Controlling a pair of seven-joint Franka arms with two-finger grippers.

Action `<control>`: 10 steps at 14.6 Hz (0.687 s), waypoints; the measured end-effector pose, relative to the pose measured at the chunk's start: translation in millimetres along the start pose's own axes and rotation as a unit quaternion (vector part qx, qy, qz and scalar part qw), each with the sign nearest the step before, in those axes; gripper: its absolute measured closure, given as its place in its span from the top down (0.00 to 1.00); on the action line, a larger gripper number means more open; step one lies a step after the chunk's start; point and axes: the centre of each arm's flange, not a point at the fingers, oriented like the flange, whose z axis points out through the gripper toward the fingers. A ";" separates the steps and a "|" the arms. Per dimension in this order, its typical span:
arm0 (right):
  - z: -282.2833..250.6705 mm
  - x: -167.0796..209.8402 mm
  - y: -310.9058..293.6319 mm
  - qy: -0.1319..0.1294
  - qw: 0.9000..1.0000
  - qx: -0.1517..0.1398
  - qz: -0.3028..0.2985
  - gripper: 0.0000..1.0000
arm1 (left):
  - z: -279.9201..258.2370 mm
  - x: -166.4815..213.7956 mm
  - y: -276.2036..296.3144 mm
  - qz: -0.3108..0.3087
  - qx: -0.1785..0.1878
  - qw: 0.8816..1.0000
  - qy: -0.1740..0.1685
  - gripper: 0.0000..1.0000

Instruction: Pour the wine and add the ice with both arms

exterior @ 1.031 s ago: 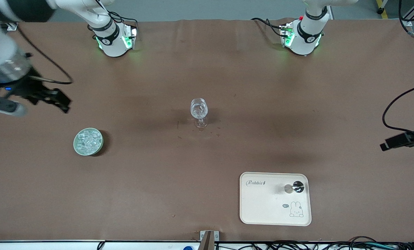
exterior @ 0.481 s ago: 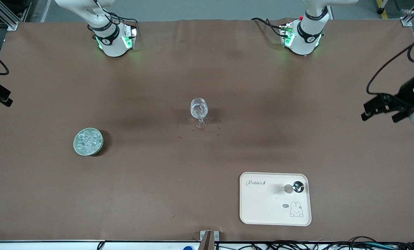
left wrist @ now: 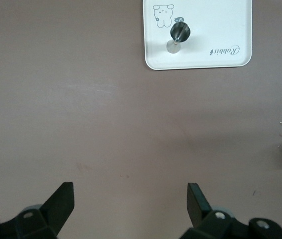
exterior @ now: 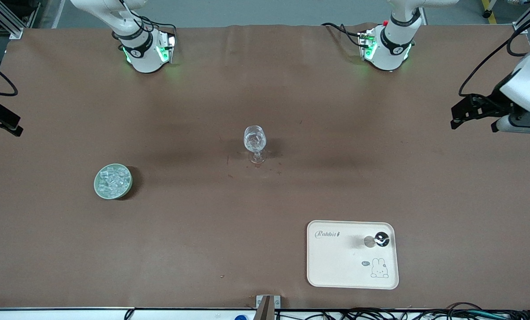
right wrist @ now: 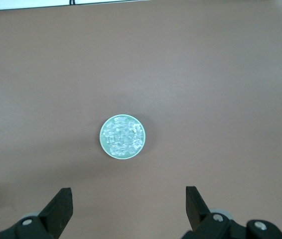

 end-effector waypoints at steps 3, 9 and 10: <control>0.6 -0.9 -2.4 -0.004 1.000 0.012 0.003 1.00 | 1.6 0.2 1.0 0.001 0.001 1.000 -0.001 1.00; 1.2 -1.8 -5.1 -0.008 1.000 0.024 0.004 1.00 | 7.7 3.8 -1.1 -0.006 0.001 1.000 -0.002 1.00; 1.2 -1.8 -5.5 -0.008 1.000 0.026 0.004 1.00 | 7.9 4.1 -1.1 -0.008 0.001 1.000 -0.002 1.00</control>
